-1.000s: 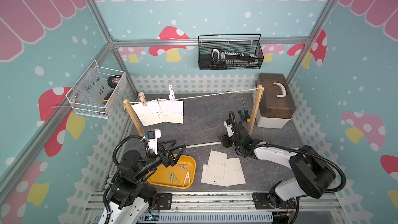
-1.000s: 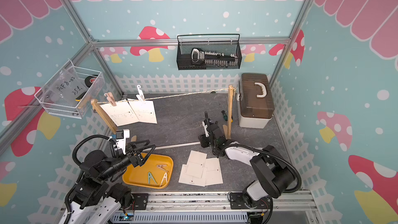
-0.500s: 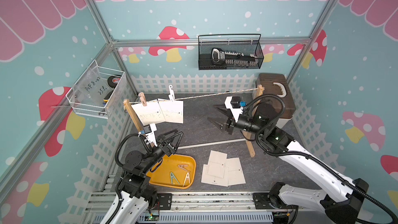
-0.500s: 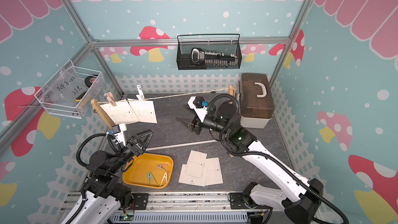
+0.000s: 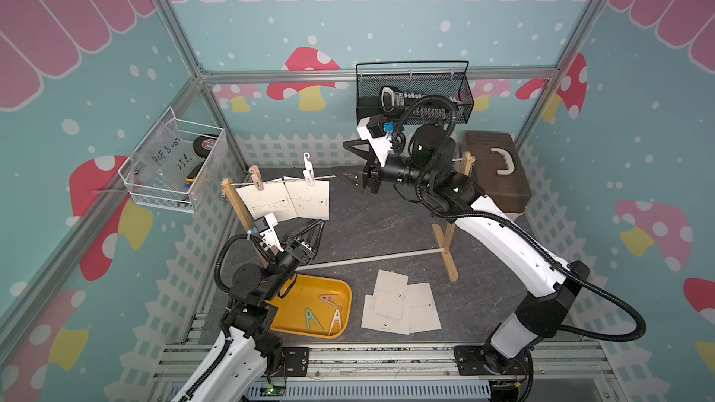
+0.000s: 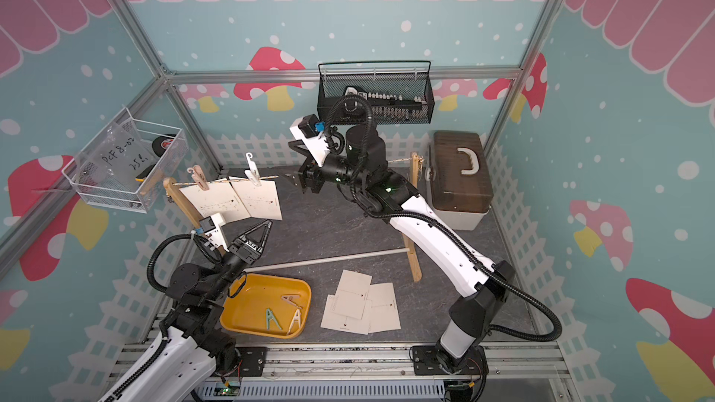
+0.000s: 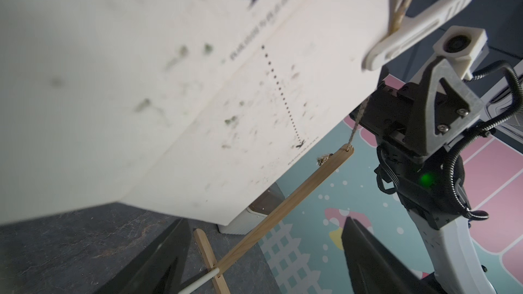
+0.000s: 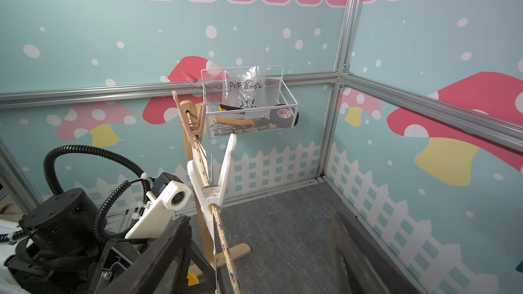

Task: Remove the postcards from the strings
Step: Pinch the postcard on the clothesline.

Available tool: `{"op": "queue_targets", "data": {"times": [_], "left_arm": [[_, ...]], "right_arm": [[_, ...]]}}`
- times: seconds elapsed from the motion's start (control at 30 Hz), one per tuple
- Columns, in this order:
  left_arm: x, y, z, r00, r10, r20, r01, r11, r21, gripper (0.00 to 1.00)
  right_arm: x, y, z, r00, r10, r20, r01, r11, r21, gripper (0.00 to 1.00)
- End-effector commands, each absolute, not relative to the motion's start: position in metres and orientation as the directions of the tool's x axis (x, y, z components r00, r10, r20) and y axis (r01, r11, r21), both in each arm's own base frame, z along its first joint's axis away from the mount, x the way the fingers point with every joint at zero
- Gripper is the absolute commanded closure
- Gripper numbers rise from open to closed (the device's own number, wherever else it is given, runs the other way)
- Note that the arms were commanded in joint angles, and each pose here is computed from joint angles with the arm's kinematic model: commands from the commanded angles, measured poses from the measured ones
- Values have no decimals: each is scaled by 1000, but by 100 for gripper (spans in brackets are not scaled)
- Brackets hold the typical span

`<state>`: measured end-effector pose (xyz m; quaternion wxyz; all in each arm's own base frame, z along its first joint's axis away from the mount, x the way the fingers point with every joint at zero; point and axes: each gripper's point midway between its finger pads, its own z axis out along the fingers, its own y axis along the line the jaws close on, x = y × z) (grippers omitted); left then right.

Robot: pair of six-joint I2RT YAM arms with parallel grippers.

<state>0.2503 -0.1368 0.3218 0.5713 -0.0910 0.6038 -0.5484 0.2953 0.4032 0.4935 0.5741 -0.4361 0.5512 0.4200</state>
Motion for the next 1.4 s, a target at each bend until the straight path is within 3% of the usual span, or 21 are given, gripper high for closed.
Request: {"op": "queue_targets", "data": {"times": [0.0, 0.4, 0.7, 1.07, 1.3, 1.37], "left_arm": [[257, -132, 327, -301, -778, -551, 508, 358, -783, 12], [274, -137, 342, -291, -799, -526, 531, 323, -783, 12], [266, -137, 352, -270, -823, -500, 596, 265, -758, 22], [258, -132, 342, -264, -835, -483, 590, 256, -766, 40], [250, -129, 341, -247, -838, -486, 605, 258, -753, 62], [249, -128, 342, -243, -840, -485, 611, 256, -749, 64]], "right_arm": [[285, 410, 502, 67, -9, -998, -973, 221, -67, 22], [288, 421, 497, 67, -29, -997, -978, 193, -72, 19], [290, 424, 492, 62, -40, -997, -978, 195, -69, 19], [294, 426, 495, 64, -32, -997, -976, 205, -69, 20], [299, 436, 492, 31, -34, -999, -984, 177, -37, 21], [296, 441, 489, 26, -43, -999, -988, 154, -32, 21]]}}
